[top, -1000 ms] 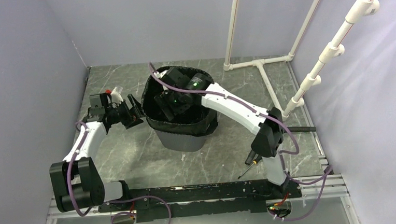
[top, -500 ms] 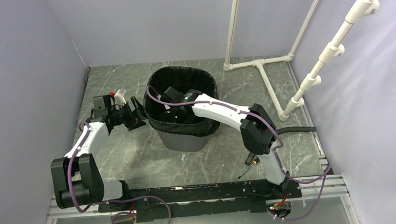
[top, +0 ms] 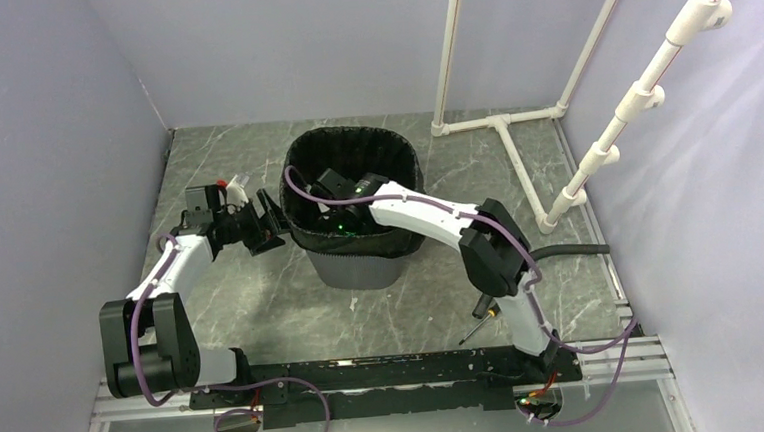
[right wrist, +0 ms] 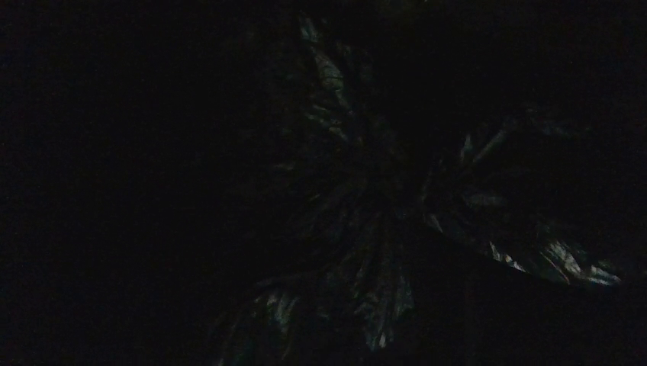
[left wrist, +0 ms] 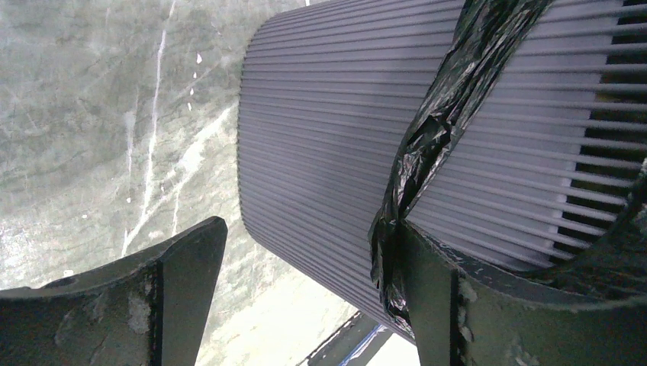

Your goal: Put the trash bags into the trash bin

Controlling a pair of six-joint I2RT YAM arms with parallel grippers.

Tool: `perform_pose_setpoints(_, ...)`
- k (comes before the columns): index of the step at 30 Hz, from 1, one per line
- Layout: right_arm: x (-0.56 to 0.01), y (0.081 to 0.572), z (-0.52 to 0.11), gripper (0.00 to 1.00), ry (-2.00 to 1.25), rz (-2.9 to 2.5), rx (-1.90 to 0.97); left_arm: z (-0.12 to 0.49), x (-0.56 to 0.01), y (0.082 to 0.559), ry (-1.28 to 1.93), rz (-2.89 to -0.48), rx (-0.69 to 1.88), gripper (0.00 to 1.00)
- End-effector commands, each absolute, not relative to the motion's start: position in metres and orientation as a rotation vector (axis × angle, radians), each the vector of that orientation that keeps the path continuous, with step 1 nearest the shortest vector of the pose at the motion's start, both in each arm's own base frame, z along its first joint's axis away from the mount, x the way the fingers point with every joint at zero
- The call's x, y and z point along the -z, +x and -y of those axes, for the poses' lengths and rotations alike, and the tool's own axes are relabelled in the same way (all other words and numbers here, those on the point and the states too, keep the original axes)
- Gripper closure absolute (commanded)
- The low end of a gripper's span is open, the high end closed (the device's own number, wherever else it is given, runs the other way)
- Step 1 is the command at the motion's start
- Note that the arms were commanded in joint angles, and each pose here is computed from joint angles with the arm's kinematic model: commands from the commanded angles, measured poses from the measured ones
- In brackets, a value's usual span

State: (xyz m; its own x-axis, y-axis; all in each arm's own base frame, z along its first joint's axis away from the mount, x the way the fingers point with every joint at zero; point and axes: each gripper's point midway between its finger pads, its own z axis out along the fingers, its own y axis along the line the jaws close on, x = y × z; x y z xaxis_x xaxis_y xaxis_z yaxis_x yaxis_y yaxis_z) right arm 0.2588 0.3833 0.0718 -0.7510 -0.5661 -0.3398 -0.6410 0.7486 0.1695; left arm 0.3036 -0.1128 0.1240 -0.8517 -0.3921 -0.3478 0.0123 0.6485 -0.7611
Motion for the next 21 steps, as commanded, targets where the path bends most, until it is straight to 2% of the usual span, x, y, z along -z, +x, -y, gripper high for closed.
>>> perform_pose_setpoints(1, -0.152, 0.275, -0.394, 0.13, -0.868, -2.471, -0.482, 0.115, -0.129, 0.303, -0.279, -2.372, 1.086, 0.13)
perform_pose_setpoints(8, -0.172, 0.283, -0.374, 0.11, -0.708, -2.464, -0.388, 0.114, -0.129, 0.303, -0.291, -2.370, 1.074, 0.13)
perform_pose_setpoints(14, -0.246, 0.293, -0.384, 0.09, -0.626, -2.265, -0.584, 0.114, -0.127, 0.305, -0.307, -2.363, 1.083, 0.15)
perform_pose_setpoints(21, -0.326, 0.300, -0.360, 0.09, -0.535, -2.092, -0.565, 0.116, -0.127, 0.301, -0.309, -2.356, 1.096, 0.15)
